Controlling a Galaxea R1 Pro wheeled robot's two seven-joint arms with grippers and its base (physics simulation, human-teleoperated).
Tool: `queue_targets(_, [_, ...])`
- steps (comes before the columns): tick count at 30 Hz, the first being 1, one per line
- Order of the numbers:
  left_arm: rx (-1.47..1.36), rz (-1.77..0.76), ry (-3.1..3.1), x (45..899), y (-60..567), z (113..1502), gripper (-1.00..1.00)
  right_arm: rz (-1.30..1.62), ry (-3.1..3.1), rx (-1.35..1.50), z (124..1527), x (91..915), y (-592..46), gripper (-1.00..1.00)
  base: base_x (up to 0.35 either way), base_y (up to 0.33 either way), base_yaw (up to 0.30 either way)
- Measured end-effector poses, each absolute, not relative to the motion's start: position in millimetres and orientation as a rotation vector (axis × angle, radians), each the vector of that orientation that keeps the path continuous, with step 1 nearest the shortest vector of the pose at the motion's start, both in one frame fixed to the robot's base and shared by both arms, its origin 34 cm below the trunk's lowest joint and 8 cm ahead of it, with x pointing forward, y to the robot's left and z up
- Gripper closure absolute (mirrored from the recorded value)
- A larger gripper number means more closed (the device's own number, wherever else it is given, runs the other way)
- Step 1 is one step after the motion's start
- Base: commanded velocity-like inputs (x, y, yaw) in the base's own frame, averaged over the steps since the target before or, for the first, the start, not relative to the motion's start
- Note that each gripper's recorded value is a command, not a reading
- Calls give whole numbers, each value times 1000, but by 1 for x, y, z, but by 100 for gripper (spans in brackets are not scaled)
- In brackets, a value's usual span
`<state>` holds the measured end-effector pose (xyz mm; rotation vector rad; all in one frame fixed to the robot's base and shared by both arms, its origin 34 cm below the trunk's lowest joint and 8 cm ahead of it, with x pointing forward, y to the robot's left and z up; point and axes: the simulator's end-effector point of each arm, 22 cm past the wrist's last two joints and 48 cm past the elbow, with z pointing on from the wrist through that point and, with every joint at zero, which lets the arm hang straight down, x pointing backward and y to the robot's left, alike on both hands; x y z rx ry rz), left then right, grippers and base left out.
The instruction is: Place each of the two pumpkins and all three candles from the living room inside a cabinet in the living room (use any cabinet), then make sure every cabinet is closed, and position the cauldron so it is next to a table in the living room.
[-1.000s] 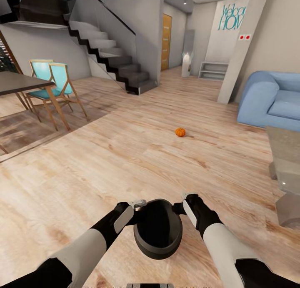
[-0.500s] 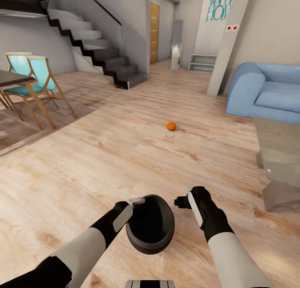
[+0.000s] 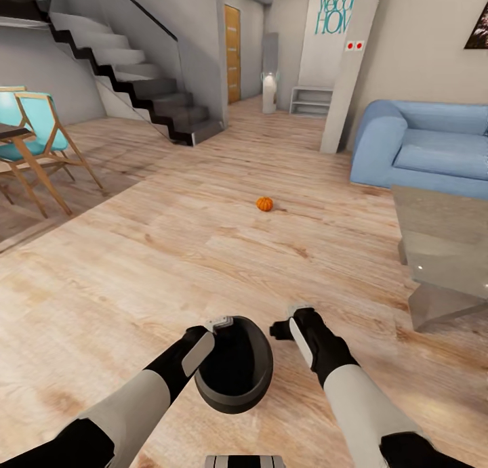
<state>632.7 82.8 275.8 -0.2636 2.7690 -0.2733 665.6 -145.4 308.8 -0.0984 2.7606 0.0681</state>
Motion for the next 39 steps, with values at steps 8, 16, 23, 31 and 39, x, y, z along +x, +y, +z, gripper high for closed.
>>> queue_targets(8, [-275,-239,2774,631,91,273,-100,68,2752,-108,297,667,-141,-100,0,0,-3])
queue_targets(16, [-298,-207,2770,625,99,272,-100,66,2779,-117,287,658,-140,-100,0,0,0])
queue_targets(23, [-319,-274,2716,624,116,289,-100,158,2781,-140,286,654,-125,-100,0,0,0])
queue_targets(31, [-339,-300,2710,623,119,295,-100,269,2775,-206,287,648,-103,-100,0,0,14])
queue_targets(39, [-321,-329,2719,620,103,297,-100,260,2772,-227,286,648,-102,-100,0,0,166])
